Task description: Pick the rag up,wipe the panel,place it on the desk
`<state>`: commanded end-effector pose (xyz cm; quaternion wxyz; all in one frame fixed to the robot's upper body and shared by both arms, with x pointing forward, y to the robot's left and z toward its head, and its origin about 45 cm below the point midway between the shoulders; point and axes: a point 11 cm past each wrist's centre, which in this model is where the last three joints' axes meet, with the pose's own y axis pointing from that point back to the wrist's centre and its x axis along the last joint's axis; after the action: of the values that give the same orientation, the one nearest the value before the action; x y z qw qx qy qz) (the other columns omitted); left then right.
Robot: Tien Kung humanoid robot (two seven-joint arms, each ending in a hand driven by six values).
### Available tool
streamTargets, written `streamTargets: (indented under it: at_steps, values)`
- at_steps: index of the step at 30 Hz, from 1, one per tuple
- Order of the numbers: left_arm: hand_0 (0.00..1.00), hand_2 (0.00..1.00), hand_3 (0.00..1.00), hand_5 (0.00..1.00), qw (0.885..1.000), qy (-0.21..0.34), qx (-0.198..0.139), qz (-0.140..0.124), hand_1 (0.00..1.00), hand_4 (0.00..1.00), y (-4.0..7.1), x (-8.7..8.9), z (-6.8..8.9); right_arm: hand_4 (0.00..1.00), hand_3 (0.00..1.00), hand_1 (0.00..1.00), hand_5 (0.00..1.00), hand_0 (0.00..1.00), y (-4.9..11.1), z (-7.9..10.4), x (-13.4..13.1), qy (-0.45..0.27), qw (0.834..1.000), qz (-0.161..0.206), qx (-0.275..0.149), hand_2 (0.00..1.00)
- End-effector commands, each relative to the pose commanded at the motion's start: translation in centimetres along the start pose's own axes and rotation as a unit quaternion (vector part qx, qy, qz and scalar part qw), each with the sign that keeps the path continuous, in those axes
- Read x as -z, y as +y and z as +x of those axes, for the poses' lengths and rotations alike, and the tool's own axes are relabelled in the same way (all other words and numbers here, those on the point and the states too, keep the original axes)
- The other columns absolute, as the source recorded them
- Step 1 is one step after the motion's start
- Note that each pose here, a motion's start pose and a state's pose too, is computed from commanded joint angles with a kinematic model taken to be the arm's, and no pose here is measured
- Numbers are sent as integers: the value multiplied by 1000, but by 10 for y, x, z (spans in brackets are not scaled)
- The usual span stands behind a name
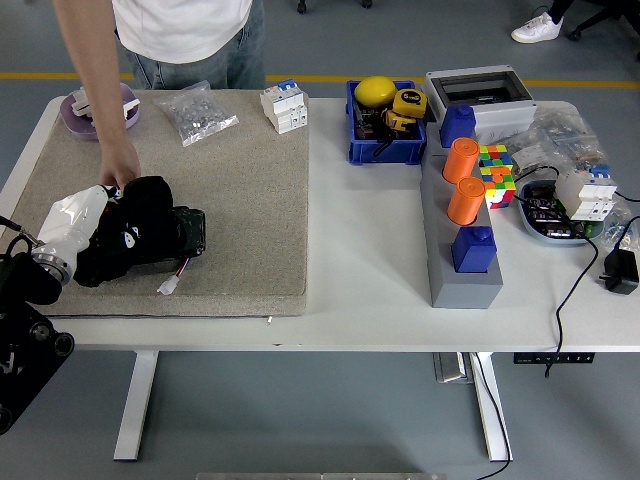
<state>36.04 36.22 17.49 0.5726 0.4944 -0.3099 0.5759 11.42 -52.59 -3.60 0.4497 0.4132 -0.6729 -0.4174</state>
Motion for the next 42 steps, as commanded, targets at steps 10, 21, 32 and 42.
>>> streamTargets:
  at_steps: [10, 21, 32, 42]
  values:
    - [276, 484, 458, 2, 998, 10, -30, 53, 208, 68, 3, 40, 17, 998, 715, 549, 723, 786, 1, 1, 4, 1, 1000, 5, -2, 695]
    - [275, 482, 459, 2, 995, 3, -39, 87, 209, 72, 11, 71, 24, 998, 715, 549, 724, 784, 1, 1, 3, 2, 1000, 5, -1, 695]
    - [267, 477, 455, 2, 993, -3, -53, 109, 208, 67, 19, 92, 34, 998, 715, 549, 724, 784, 1, 1, 4, 2, 1000, 6, -2, 695]
    - [267, 477, 456, 2, 995, -7, -55, 83, 209, 72, 20, 74, 34, 998, 715, 548, 723, 786, 1, 1, 5, 2, 1000, 8, -2, 695]
